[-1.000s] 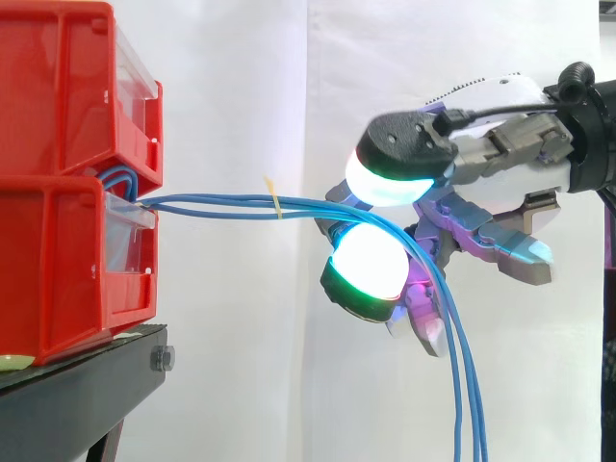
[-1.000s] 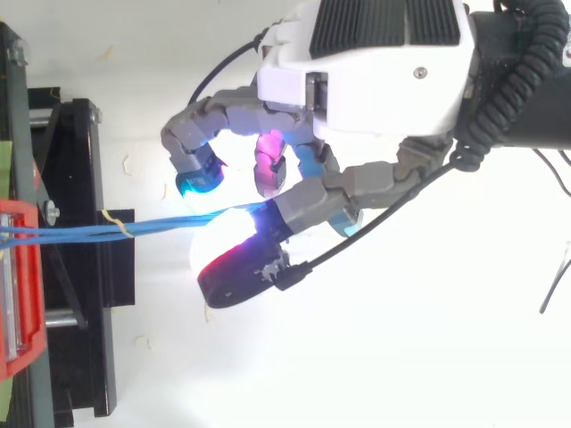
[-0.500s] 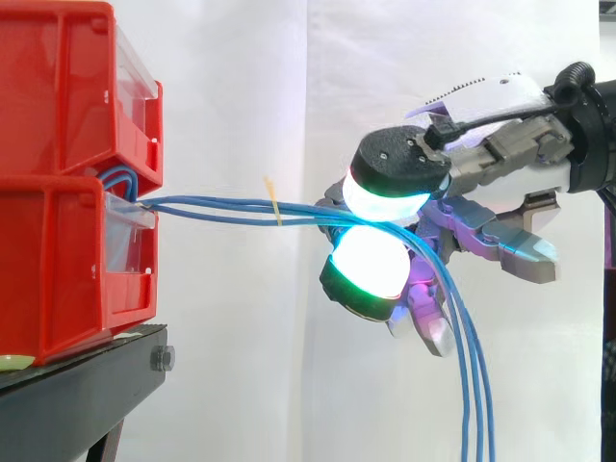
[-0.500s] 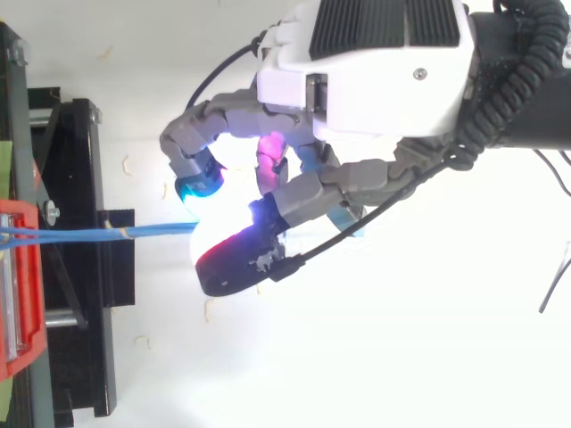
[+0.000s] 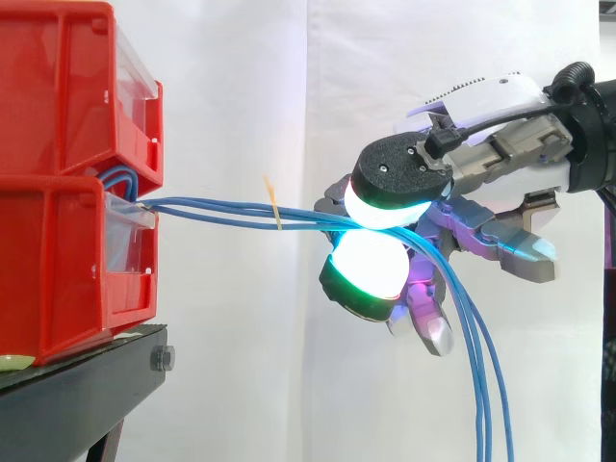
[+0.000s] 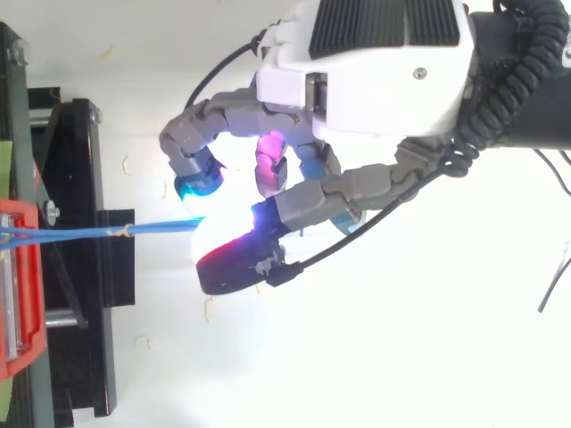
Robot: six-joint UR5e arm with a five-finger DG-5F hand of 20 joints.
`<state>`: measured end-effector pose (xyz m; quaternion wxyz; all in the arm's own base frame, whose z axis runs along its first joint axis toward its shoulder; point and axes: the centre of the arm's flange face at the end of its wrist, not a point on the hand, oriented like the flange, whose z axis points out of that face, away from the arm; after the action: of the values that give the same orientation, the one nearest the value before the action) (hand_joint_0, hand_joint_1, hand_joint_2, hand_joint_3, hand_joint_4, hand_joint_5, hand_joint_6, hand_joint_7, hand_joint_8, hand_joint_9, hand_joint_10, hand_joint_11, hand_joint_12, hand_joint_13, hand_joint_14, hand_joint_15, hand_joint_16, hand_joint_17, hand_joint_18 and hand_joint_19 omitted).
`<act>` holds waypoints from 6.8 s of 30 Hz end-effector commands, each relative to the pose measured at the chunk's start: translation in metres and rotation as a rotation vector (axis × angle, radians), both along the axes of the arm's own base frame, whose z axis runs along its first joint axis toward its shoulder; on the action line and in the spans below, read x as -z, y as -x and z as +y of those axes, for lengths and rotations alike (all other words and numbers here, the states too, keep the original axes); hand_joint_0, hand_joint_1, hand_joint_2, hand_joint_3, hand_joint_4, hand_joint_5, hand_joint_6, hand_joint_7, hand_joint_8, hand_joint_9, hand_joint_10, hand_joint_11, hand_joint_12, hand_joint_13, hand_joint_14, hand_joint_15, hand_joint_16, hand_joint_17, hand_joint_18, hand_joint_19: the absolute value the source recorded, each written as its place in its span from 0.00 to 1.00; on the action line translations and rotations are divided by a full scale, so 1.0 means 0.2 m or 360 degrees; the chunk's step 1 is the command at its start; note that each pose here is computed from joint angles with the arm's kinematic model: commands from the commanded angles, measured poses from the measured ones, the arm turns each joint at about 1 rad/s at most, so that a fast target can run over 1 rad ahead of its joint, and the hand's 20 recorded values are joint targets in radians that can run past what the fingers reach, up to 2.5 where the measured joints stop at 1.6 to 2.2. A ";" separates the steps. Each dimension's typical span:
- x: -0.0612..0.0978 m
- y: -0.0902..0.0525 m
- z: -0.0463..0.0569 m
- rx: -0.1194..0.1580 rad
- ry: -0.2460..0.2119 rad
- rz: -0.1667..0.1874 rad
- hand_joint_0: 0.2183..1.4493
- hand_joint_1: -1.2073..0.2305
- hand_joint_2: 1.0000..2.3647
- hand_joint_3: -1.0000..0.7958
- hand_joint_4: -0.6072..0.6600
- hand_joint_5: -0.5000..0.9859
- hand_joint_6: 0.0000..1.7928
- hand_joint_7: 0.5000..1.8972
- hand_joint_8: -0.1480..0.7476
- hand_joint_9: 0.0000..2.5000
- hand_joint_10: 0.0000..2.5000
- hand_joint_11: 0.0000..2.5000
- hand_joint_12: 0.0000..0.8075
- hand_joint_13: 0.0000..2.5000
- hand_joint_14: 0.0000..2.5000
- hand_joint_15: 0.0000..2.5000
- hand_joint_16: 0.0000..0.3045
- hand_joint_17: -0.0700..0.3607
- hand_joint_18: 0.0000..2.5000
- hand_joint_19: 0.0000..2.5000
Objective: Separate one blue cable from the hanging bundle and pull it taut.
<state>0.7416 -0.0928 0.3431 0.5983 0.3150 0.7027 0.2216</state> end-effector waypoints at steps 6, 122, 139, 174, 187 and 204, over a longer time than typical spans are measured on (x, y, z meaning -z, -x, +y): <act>0.00 0.00 0.00 0.0000 0.0000 -0.0003 0.33 0.30 0.02 0.50 0.51 0.44 0.28 0.64 0.31 0.77 0.00 0.08 0.33 0.49 0.00 0.13 0.20 0.49 0.30 0.16; 0.00 0.00 0.01 -0.0002 0.0000 0.0005 0.37 0.23 0.01 0.37 0.51 0.43 0.28 0.63 0.27 0.75 0.01 0.13 0.27 0.46 0.01 0.16 0.15 0.40 0.25 0.21; 0.00 0.00 0.00 0.0003 0.0001 0.0000 0.29 0.24 0.00 0.28 0.53 0.42 0.28 0.64 0.27 0.74 0.01 0.12 0.28 0.45 0.01 0.16 0.15 0.41 0.25 0.21; 0.00 0.00 0.00 0.0003 0.0001 0.0000 0.39 0.29 0.01 0.40 0.49 0.43 0.28 0.60 0.26 0.76 0.01 0.13 0.27 0.47 0.01 0.16 0.14 0.39 0.26 0.21; 0.00 0.00 0.00 0.0007 0.0002 -0.0005 0.39 0.21 0.01 0.39 0.48 0.43 0.28 0.60 0.27 0.75 0.01 0.13 0.27 0.46 0.01 0.16 0.14 0.39 0.26 0.21; 0.00 0.00 0.01 0.0003 0.0001 -0.0003 0.17 0.58 0.00 0.28 0.53 0.43 0.28 0.59 0.29 0.77 0.00 0.09 0.32 0.49 0.00 0.14 0.19 0.47 0.29 0.19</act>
<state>0.7420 -0.0909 0.3426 0.5992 0.3151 0.7020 0.2211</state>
